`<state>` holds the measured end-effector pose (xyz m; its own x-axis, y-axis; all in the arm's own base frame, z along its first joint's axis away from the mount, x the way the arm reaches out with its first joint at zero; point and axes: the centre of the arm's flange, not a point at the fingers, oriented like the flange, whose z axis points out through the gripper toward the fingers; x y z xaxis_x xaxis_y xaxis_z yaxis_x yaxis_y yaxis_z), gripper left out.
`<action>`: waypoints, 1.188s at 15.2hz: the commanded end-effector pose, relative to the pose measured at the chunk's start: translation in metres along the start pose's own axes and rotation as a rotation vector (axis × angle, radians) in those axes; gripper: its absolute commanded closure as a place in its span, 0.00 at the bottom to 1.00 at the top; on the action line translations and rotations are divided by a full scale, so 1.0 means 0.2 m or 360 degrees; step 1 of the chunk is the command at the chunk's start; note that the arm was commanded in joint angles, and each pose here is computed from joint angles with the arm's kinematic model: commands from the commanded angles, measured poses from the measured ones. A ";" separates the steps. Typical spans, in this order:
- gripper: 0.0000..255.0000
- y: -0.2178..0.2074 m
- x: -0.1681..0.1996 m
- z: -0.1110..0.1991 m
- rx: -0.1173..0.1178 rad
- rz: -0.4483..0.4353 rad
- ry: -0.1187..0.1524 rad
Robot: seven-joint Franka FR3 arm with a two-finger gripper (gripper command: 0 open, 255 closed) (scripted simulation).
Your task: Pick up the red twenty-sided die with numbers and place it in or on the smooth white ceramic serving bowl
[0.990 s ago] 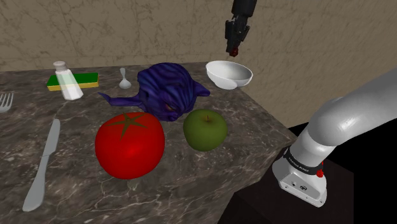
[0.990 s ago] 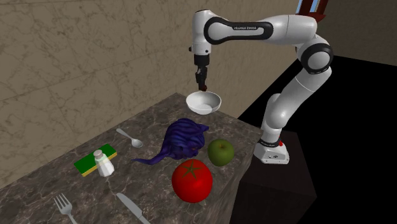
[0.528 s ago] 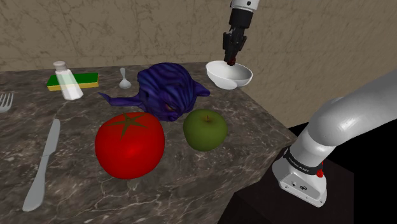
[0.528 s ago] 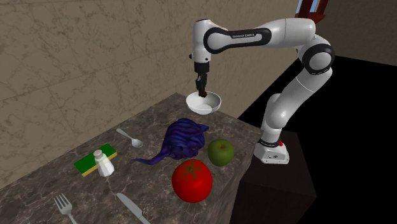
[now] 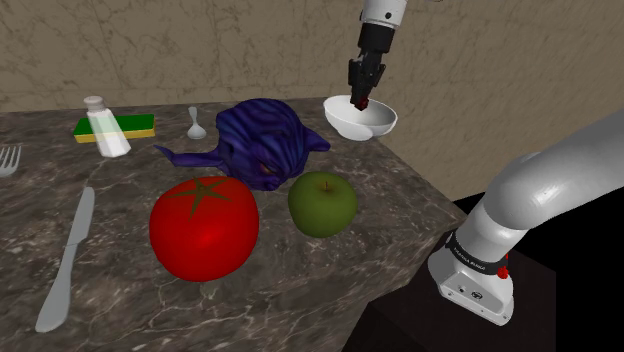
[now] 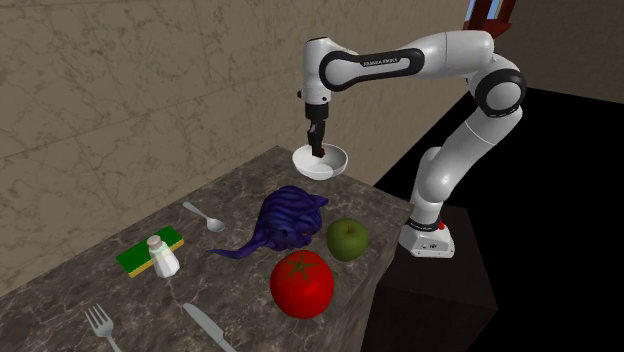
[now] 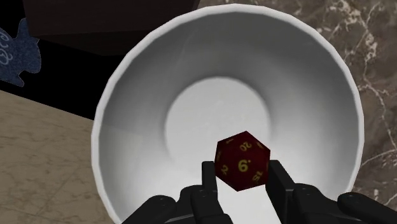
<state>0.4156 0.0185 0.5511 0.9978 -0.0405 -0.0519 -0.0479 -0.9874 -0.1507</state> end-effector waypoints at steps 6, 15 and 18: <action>0.00 0.00 0.00 0.00 0.0000 0.0000 0.0000; 0.00 0.00 0.00 -0.25 0.0000 0.0000 0.0000; 0.00 0.00 0.00 -0.25 0.0000 0.0000 0.0000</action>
<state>0.4178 0.0109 0.6002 0.9978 -0.0405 -0.0517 -0.0479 -0.9874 -0.1507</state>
